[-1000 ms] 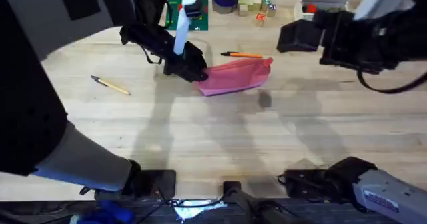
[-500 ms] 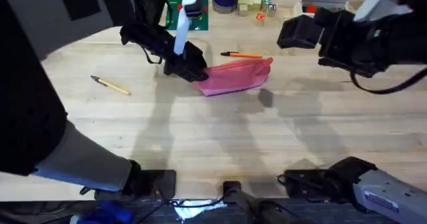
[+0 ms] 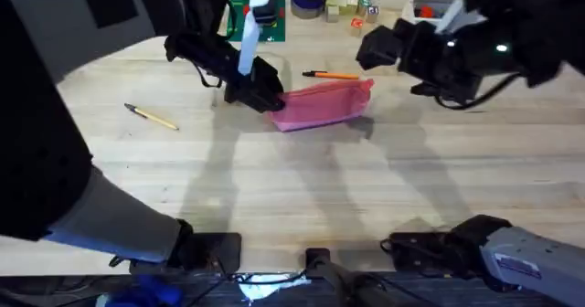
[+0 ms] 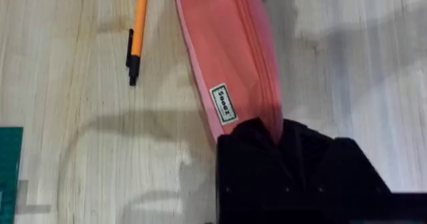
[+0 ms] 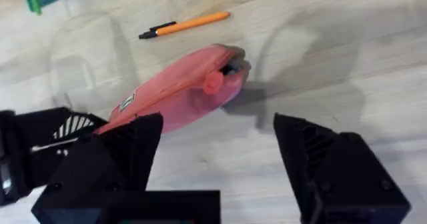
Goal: Unzip the bag, pick up the pens from the table one at a time and place them inside, then zip the bag closed.
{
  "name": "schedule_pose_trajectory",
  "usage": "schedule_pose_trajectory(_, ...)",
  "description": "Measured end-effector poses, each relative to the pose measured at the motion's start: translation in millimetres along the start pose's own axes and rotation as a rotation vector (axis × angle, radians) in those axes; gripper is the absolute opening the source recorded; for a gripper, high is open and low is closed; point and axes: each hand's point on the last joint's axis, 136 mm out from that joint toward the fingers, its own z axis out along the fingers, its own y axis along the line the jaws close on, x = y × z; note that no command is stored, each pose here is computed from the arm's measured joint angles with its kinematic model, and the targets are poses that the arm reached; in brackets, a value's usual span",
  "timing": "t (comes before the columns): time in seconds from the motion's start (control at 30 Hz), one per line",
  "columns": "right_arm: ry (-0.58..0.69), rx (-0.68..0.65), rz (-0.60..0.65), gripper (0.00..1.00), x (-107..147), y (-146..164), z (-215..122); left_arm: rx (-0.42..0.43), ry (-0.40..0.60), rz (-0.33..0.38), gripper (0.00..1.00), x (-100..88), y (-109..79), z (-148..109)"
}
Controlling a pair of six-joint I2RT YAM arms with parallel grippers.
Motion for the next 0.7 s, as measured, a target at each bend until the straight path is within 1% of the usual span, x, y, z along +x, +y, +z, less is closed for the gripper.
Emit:
schedule_pose_trajectory(0.3,0.055,0.053,-0.004,0.996,2.1,3.4,38.4,0.0,0.0,0.0,0.042,0.0,0.0,0.0)
schedule_pose_trajectory(0.7,0.08,0.076,-0.006,0.996,2.7,6.6,64.6,0.0,0.0,0.0,0.042,0.0,0.0,0.0)
